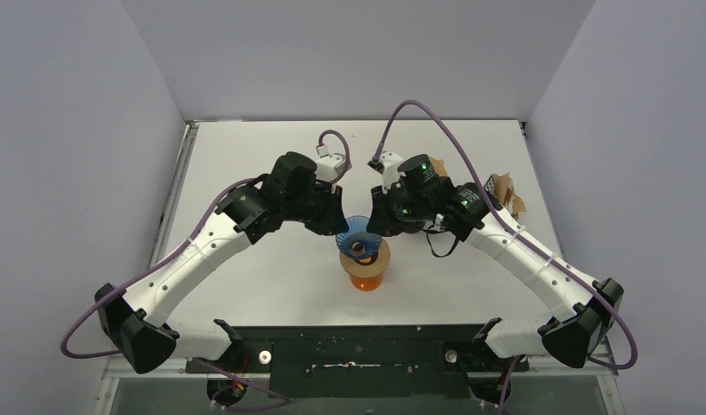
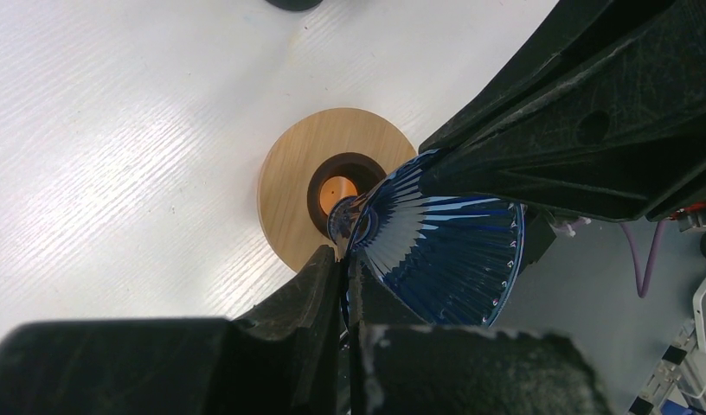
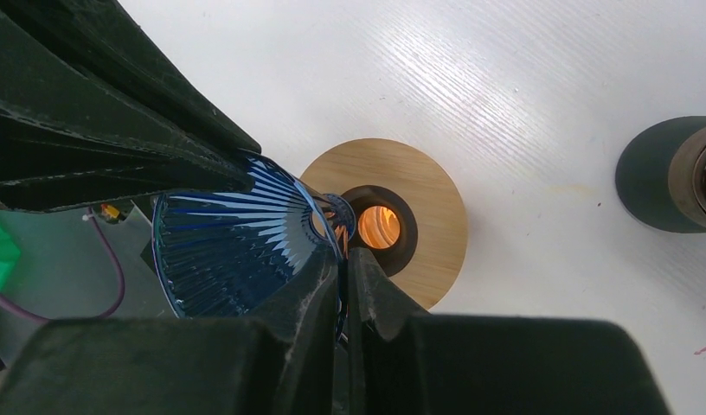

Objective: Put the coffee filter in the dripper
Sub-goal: Place the coffee dripper in the dripper holder.

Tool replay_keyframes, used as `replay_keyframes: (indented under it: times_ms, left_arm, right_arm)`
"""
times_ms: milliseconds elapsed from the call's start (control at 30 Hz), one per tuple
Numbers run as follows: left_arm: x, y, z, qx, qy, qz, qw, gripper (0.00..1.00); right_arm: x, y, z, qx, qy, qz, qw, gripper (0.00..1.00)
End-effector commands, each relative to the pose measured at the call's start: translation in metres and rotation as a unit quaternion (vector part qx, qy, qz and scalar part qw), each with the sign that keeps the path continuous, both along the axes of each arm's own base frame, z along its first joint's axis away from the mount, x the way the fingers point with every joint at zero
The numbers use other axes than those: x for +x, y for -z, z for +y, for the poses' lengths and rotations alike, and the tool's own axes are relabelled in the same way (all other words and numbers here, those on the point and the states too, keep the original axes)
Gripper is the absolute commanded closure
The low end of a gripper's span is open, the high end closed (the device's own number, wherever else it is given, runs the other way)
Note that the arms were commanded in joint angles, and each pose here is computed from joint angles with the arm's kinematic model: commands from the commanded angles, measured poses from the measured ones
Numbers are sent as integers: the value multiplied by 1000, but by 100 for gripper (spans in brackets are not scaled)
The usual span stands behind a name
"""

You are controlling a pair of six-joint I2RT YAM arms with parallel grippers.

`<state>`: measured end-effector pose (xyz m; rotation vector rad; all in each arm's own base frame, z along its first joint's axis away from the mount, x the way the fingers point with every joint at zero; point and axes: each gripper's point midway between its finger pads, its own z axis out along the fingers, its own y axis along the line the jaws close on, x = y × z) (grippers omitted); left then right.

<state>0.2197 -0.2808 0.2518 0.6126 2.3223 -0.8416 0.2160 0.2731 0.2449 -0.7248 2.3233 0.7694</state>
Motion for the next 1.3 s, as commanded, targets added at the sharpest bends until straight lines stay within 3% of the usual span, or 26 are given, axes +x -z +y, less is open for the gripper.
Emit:
replay_keyframes:
  times_ms: [0,1267]
  left_arm:
    - [5,-18,-13,-36,12,-22,999,100]
    - [2,49,-31,-14,18,1,1000,100]
  right_arm:
    - [-1,-4,-6,-6,2,-16,1000,100]
    - [-1,67,-38,-76,39,-4,996,100]
